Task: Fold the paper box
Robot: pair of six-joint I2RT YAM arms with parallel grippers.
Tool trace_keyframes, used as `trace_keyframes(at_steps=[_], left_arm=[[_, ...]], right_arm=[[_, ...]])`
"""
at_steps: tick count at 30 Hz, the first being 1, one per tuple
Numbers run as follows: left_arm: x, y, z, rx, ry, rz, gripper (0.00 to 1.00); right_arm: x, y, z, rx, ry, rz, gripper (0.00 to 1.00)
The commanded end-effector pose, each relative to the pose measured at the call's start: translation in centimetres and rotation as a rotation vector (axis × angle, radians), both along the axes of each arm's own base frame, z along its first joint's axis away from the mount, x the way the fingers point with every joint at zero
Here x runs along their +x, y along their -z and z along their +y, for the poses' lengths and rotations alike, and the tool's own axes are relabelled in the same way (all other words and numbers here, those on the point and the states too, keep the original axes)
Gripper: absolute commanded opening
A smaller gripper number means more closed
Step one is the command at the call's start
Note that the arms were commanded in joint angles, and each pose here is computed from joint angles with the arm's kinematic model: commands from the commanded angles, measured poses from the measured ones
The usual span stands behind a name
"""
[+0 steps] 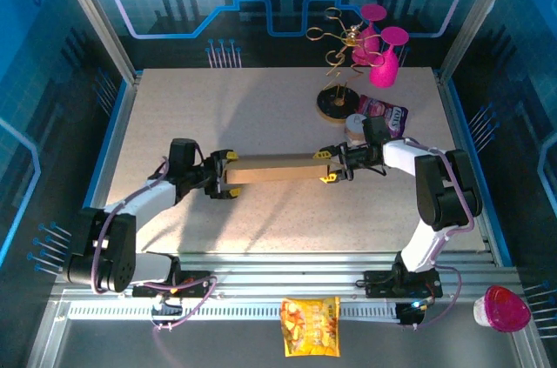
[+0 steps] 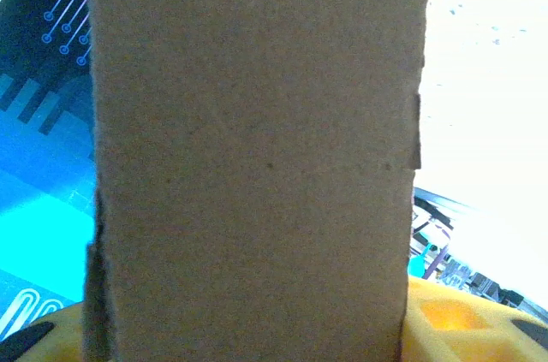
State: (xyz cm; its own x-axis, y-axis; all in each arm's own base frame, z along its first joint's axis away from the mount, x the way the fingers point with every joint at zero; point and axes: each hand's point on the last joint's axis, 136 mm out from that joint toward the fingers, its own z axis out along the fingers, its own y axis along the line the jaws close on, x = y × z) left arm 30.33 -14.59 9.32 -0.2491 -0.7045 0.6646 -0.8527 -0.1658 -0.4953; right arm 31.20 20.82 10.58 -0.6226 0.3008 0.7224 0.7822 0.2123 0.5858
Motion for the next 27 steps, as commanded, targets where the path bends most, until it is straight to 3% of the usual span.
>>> trace_keyframes(at_steps=[1,6,11,18,27], left_arm=[[0.8,-0.9,-0.8,-0.027,-0.024,0.021,0.85],[0.5,-0.3,-0.7,-0.013,-0.03,0.046,0.74],[0.5,-0.1,-0.3,-0.009,-0.046,0.05,0.7],[1.2,-0.2,1.9,-0.001,-0.009,0.012,0.85],[3.1,-0.1,0.1,-0.036,0.069,-0.05,0.83]], right_arm=[[0.3,0.8,-0.3,-0.02,0.026,0.033,0.5],[0.7,0.9,-0.2,-0.009,0.037,0.039,0.5],[0.8,1.1,-0.2,-0.002,0.039,0.049,0.48],[0.7,1.1,-1.1,0.005,0.053,0.059,0.45],[1.0,1.6,-1.1,0.002,0.061,0.072,0.45]])
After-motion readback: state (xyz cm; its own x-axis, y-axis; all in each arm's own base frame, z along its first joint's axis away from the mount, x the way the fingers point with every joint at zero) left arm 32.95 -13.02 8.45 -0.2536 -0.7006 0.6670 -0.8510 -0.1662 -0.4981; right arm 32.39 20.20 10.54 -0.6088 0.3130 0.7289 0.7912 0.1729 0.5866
